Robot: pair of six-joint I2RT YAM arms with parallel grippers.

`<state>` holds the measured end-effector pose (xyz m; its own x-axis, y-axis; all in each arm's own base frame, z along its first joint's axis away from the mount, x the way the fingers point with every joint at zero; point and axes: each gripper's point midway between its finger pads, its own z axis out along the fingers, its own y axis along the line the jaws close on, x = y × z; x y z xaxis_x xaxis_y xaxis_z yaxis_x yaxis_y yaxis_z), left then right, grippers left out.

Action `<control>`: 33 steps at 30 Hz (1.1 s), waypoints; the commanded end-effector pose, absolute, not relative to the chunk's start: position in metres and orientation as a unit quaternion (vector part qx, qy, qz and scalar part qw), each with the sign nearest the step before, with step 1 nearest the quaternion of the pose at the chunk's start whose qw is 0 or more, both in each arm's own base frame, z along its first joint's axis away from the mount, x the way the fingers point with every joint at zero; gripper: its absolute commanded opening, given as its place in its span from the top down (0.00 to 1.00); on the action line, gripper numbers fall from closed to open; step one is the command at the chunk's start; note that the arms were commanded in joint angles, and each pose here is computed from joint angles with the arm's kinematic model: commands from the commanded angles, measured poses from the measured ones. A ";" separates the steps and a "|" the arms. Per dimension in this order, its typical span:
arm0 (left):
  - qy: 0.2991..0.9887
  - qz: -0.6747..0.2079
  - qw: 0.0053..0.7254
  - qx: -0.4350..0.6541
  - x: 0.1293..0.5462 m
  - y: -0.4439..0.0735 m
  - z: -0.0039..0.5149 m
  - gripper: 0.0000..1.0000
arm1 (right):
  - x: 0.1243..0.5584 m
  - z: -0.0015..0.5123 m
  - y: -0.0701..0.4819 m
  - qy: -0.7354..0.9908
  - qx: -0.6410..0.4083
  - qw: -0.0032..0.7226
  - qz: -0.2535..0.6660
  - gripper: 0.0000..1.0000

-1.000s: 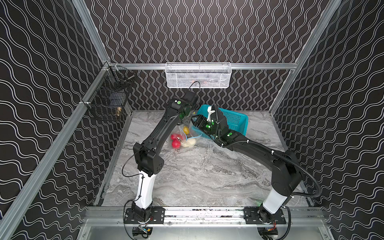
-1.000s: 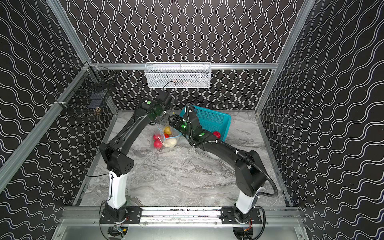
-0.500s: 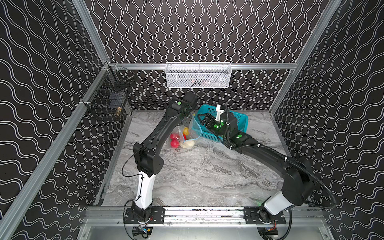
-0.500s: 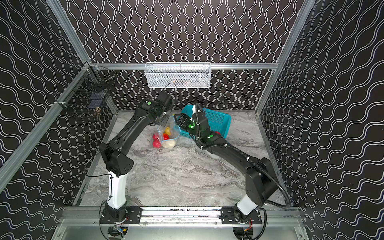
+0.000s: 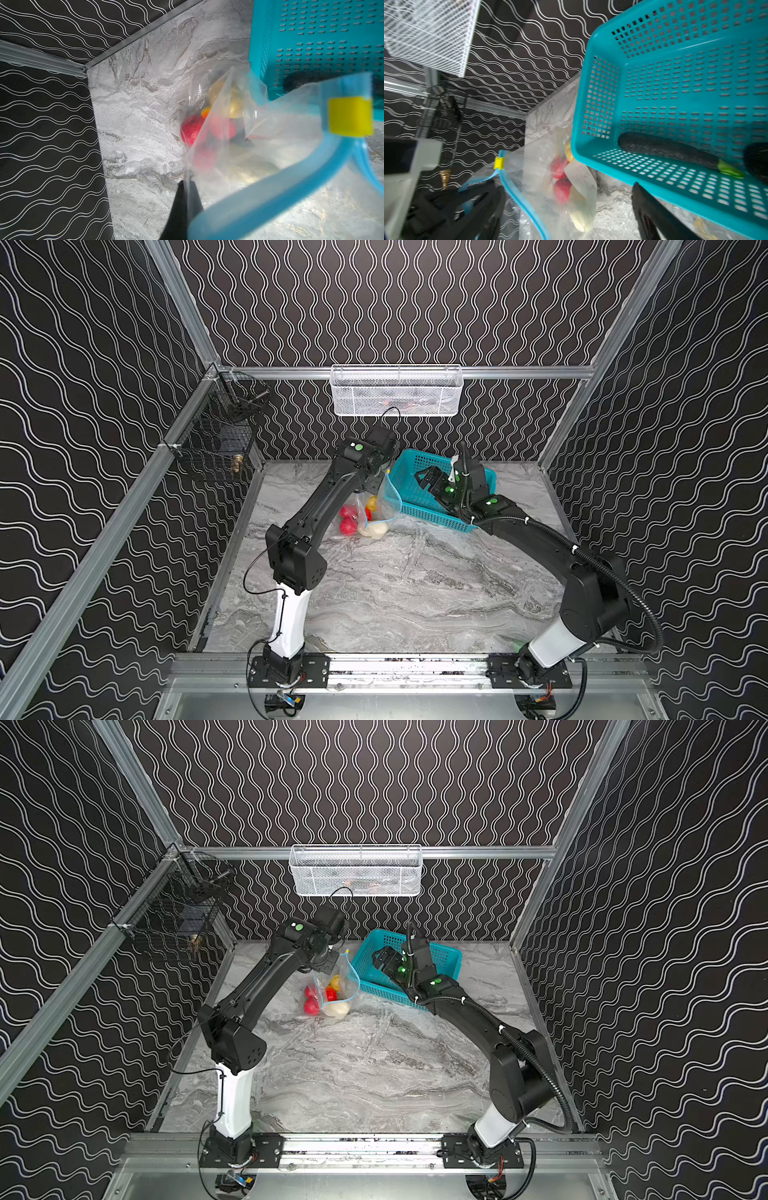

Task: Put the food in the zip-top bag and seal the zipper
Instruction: 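Move the open right gripper from the bag mouth over the teal basket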

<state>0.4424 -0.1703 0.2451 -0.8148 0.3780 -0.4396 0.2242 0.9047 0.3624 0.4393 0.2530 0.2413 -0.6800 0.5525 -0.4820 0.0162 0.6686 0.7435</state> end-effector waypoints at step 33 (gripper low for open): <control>0.939 0.123 0.268 0.180 0.434 -0.176 0.250 1.00 | 0.451 0.185 0.196 0.944 0.218 0.223 0.109 0.01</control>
<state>0.4339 -0.1765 0.2451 -0.8042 0.3985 -0.4410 0.2738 0.9069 0.3201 0.4651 0.2092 0.1972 -0.7818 0.4670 -0.4131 0.3054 0.8645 0.3992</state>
